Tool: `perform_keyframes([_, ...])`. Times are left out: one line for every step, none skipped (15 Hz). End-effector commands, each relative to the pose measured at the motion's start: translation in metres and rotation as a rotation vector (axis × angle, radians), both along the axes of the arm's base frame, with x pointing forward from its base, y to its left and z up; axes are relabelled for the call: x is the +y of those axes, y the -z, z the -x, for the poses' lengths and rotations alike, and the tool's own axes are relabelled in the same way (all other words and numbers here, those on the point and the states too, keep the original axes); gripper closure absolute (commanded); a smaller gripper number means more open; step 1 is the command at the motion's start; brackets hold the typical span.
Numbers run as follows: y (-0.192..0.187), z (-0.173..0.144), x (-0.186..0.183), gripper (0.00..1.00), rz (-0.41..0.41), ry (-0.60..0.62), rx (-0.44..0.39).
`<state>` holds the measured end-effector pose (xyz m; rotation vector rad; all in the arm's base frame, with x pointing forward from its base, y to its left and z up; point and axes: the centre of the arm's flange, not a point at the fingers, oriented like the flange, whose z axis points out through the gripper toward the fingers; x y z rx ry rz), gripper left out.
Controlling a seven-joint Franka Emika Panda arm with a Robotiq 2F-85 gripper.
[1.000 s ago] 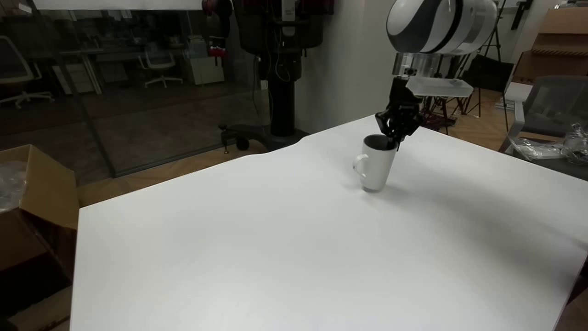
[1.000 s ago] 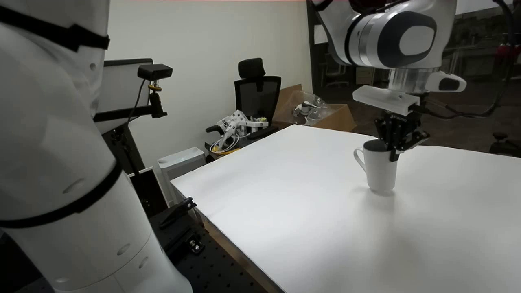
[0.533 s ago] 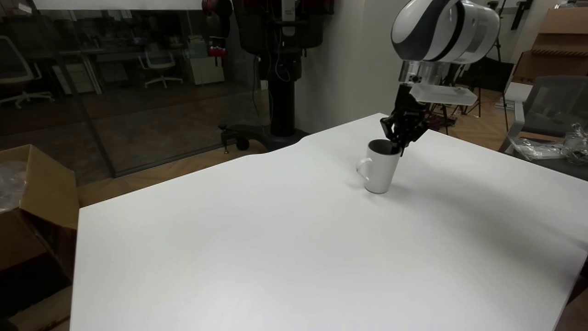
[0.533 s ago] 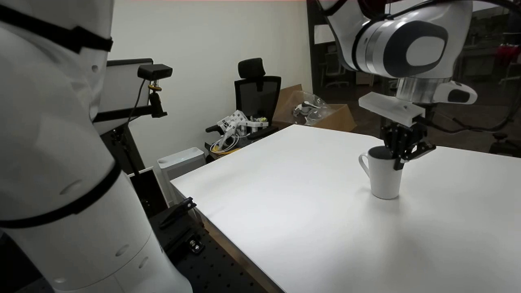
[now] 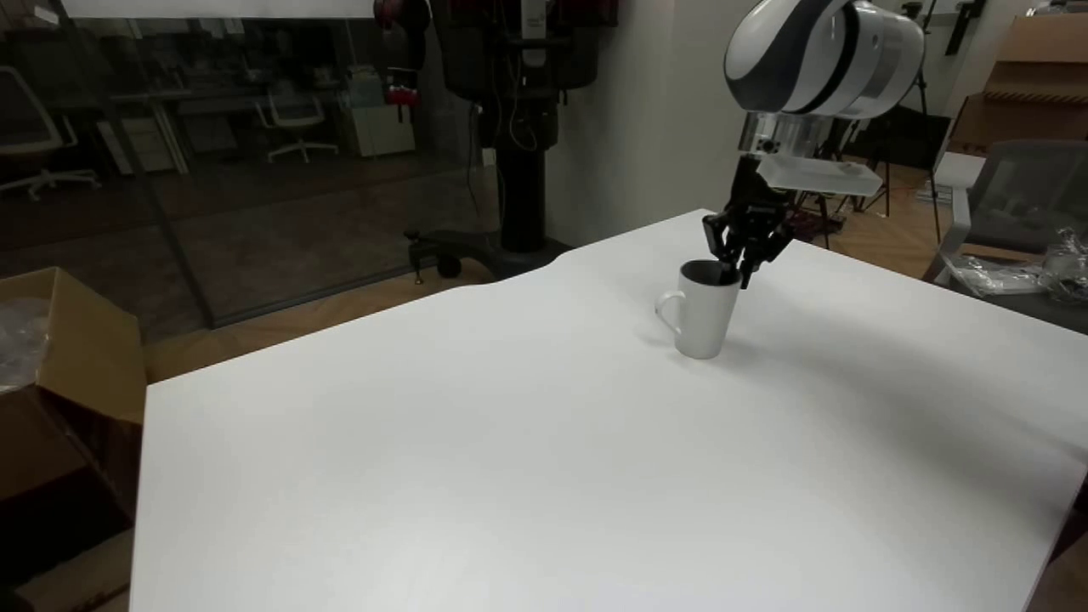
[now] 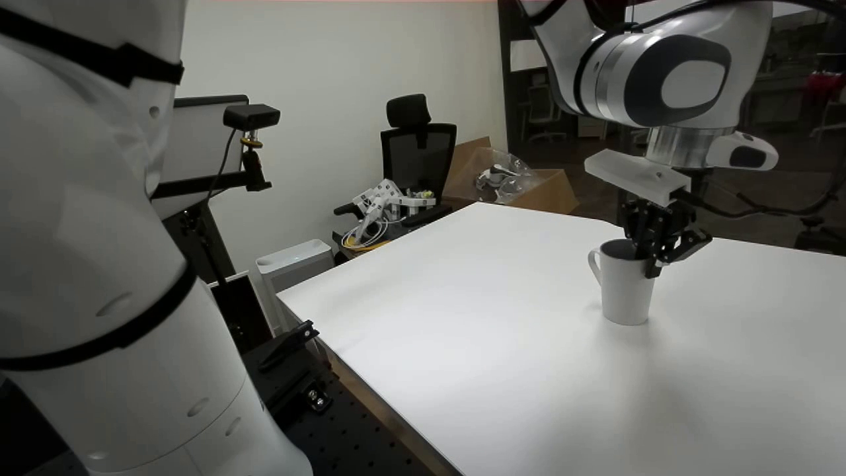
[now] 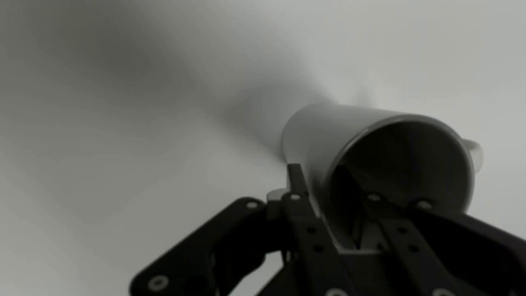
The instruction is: Move the cup slightly to the right
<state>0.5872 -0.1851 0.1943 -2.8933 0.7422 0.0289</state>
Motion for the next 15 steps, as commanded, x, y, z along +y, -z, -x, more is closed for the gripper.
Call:
perform_keyframes([-0.013, -0.009, -0.002, 0.44, -0.001, 0.039, -0.016])
perform_keyframes([-0.016, -0.009, -0.001, 0.38, 0.002, 0.038, -0.021])
perform_keyframes([-0.019, -0.008, 0.001, 0.3, 0.005, 0.036, -0.027])
perform_keyframes([-0.023, -0.006, 0.004, 0.23, 0.009, 0.032, -0.033])
perform_keyframes([-0.028, -0.004, 0.008, 0.17, 0.014, 0.026, -0.039])
perform_keyframes([-0.034, -0.001, 0.013, 0.09, 0.018, 0.018, -0.048])
perform_keyframes([-0.041, 0.002, 0.019, 0.04, 0.022, 0.007, -0.058])
perform_keyframes([-0.05, 0.007, 0.027, 0.01, 0.028, -0.003, -0.07])
perform_keyframes([-0.057, 0.01, 0.034, 0.0, 0.03, -0.009, -0.079])
perform_keyframes([-0.066, 0.015, 0.043, 0.0, 0.029, -0.019, -0.079])
perform_keyframes([-0.072, 0.019, 0.051, 0.0, 0.031, -0.036, -0.076])
perform_keyframes([-0.077, 0.023, 0.061, 0.0, 0.036, -0.04, -0.076])
perform_keyframes([-0.056, 0.002, 0.041, 0.0, 0.019, -0.054, -0.074])
perform_keyframes([-0.062, 0.006, 0.049, 0.0, 0.019, -0.061, -0.076])
perform_keyframes([-0.066, 0.01, 0.055, 0.0, 0.02, -0.065, -0.076])
